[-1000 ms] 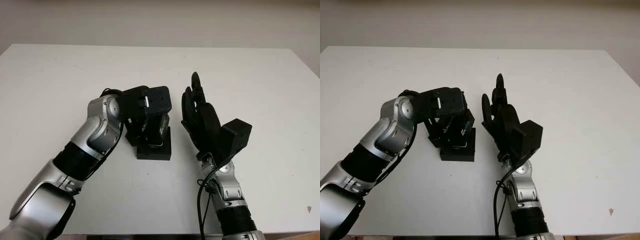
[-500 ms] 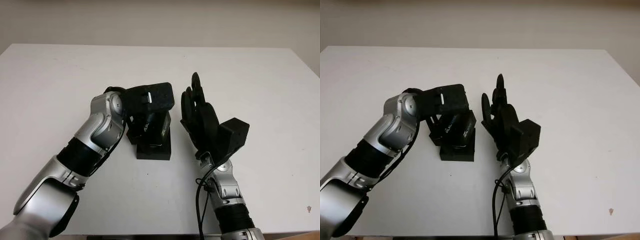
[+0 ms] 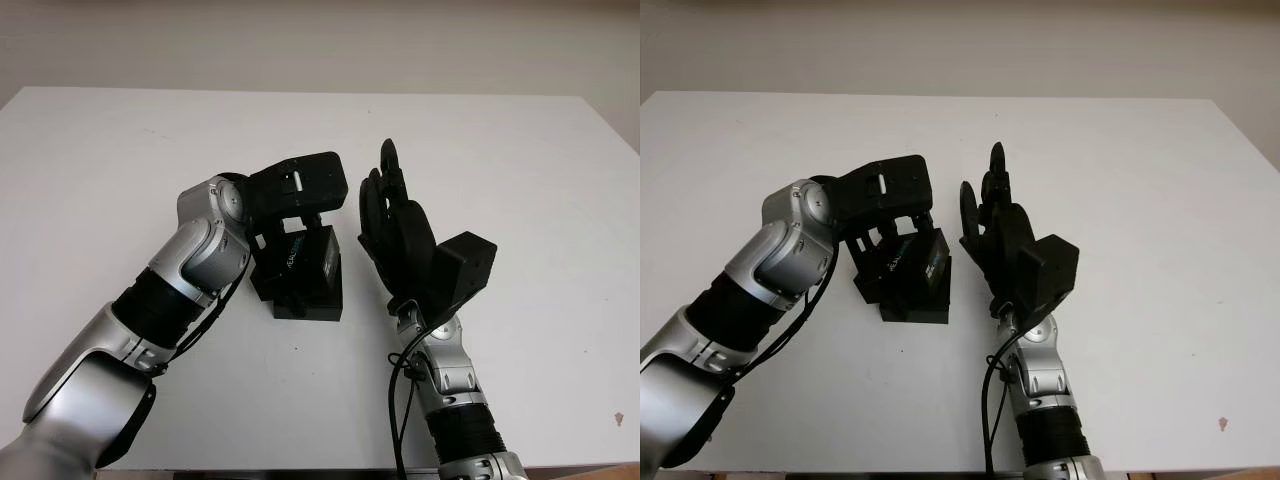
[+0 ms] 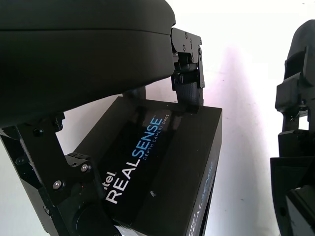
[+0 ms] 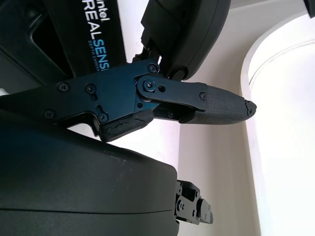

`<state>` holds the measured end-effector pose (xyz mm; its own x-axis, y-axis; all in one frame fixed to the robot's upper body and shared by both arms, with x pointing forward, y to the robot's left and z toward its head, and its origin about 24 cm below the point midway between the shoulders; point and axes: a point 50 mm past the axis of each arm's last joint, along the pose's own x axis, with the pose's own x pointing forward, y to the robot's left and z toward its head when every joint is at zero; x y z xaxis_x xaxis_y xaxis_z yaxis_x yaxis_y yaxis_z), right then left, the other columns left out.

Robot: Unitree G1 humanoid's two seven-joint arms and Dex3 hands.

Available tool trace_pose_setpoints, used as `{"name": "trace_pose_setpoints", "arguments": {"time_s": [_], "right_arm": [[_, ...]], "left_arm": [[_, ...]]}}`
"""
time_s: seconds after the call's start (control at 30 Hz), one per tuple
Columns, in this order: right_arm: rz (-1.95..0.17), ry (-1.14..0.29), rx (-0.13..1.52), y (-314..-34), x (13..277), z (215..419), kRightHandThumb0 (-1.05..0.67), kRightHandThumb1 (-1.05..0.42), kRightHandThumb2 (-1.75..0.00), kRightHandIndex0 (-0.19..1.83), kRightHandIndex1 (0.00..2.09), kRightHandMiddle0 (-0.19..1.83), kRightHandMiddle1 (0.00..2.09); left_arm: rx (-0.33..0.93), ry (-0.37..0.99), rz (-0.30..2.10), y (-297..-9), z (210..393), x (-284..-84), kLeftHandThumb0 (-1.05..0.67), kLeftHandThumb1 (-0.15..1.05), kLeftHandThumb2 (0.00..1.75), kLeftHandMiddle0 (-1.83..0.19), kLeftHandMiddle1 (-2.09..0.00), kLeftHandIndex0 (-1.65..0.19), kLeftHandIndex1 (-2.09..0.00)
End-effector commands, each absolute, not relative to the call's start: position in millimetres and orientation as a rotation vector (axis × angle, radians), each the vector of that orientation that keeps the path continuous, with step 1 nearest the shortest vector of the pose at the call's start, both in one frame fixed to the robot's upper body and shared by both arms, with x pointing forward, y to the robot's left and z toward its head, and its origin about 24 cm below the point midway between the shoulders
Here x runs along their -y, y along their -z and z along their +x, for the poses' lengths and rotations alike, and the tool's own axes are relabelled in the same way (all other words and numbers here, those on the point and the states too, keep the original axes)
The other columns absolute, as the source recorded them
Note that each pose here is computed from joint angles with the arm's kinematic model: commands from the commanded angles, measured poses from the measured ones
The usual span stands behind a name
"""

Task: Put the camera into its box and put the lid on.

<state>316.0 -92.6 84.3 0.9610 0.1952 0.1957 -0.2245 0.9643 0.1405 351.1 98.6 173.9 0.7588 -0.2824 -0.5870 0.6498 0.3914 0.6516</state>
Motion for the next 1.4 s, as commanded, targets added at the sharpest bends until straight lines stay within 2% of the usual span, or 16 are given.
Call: {"name": "trace_pose_setpoints", "arguments": {"time_s": [0.0,0.17,0.3,0.37,0.57,0.63,0.7,0.8,0.87,0.97,1.0,1.03,1.13,1.2,1.27,1.37], "right_arm": [[0.189,-0.224,0.215,-92.3,86.8,319.1,-0.76,-1.05,-0.55,-0.19,0.0,-0.19,0.0],[0.202,-0.224,0.212,-91.9,84.6,318.4,-0.75,-1.05,-0.54,-0.19,0.0,-0.19,0.0],[0.202,-0.217,0.209,-90.4,85.7,317.0,-0.75,-1.05,-0.54,-0.19,0.0,-0.19,0.0],[0.199,-0.213,0.209,-90.3,86.2,316.5,-0.75,-1.05,-0.55,-0.19,0.0,-0.19,0.0],[0.198,-0.21,0.211,-89.1,86.3,316.7,-0.75,-1.05,-0.55,-0.19,0.0,-0.19,0.0],[0.197,-0.207,0.211,-88.6,86.4,316.9,-0.74,-1.05,-0.55,-0.19,0.0,-0.19,0.0],[0.195,-0.204,0.212,-88.2,86.5,317.1,-0.75,-1.05,-0.55,-0.19,0.0,-0.19,0.0],[0.197,-0.202,0.211,-87.6,86.3,317.4,-0.75,-1.05,-0.54,-0.19,0.0,-0.19,0.0],[0.202,-0.204,0.212,-87.3,86.0,317.6,-0.74,-1.05,-0.55,-0.19,0.0,-0.19,0.0],[0.203,-0.201,0.209,-86.8,85.7,317.7,-0.74,-1.05,-0.55,-0.19,0.0,-0.19,0.0],[0.203,-0.202,0.209,-86.5,85.6,317.7,-0.74,-1.05,-0.55,-0.19,0.0,-0.19,0.0],[0.203,-0.201,0.209,-86.4,85.5,317.7,-0.74,-1.05,-0.55,-0.19,0.0,-0.19,0.0],[0.207,-0.202,0.207,-86.5,85.1,317.9,-0.74,-1.05,-0.54,-0.19,0.0,-0.19,0.0],[0.203,-0.202,0.204,-86.2,85.0,318.1,-0.74,-1.05,-0.54,-0.19,0.0,-0.19,0.0],[0.2,-0.201,0.201,-86.0,85.0,318.3,-0.73,-1.05,-0.54,-0.19,0.0,-0.19,0.0],[0.196,-0.202,0.203,-85.9,85.1,318.5,-0.74,-1.05,-0.55,-0.19,0.0,-0.19,0.0]], "left_arm": [[-0.409,0.631,0.996,-175.7,349.7,-93.5,-0.21,1.05,0.28,-0.97,-2.09,-0.13,-1.92],[-0.347,0.608,1.071,-171.1,345.7,-91.2,-0.22,1.05,0.24,-0.52,-2.04,-0.11,-1.83],[-0.299,0.618,1.124,-162.3,340.9,-86.5,-0.23,1.05,0.27,-0.21,-1.95,-0.02,-1.9],[-0.254,0.654,1.184,-158.4,338.1,-83.8,-0.27,1.05,0.33,-0.15,-1.63,0.03,-1.78],[-0.361,0.705,1.235,-155.4,334.6,-74.8,-0.51,1.05,0.36,0.18,-1.49,0.19,-1.32],[-0.363,0.727,1.241,-155.6,332.3,-72.7,-0.56,1.05,0.38,0.19,-1.61,0.12,-1.85],[-0.364,0.742,1.231,-156.1,330.0,-71.0,-0.59,1.05,0.41,0.19,-1.26,0.06,-2.04],[-0.368,0.753,1.217,-156.7,328.1,-68.8,-0.61,1.05,0.43,0.19,-1.2,-0.03,-2.09],[-0.377,0.752,1.205,-157.4,327.5,-67.6,-0.62,1.05,0.43,0.19,-1.19,0.11,-2.04],[-0.422,0.755,1.146,-158.5,326.2,-65.4,-0.62,1.05,0.41,0.18,-1.7,0.18,-2.06],[-0.439,0.76,1.113,-159.2,325.3,-64.8,-0.62,1.05,0.41,0.18,-1.76,0.19,-1.96],[-0.457,0.767,1.081,-160.3,324.1,-64.2,-0.62,1.05,0.41,0.19,-1.45,0.19,-1.54],[-0.476,0.803,0.983,-163.3,318.7,-63.0,-0.6,1.05,0.42,0.19,-0.55,0.19,-0.69],[-0.502,0.808,0.93,-170.1,312.5,-59.8,-0.61,1.05,0.43,0.19,-0.21,0.19,-0.22],[-0.522,0.806,0.896,-174.6,308.1,-57.8,-0.61,1.05,0.43,0.14,-0.13,0.19,-0.05],[-0.534,0.812,0.876,-180.9,301.1,-56.5,-0.61,1.05,0.44,0.19,-0.01,0.19,0.0]]}}
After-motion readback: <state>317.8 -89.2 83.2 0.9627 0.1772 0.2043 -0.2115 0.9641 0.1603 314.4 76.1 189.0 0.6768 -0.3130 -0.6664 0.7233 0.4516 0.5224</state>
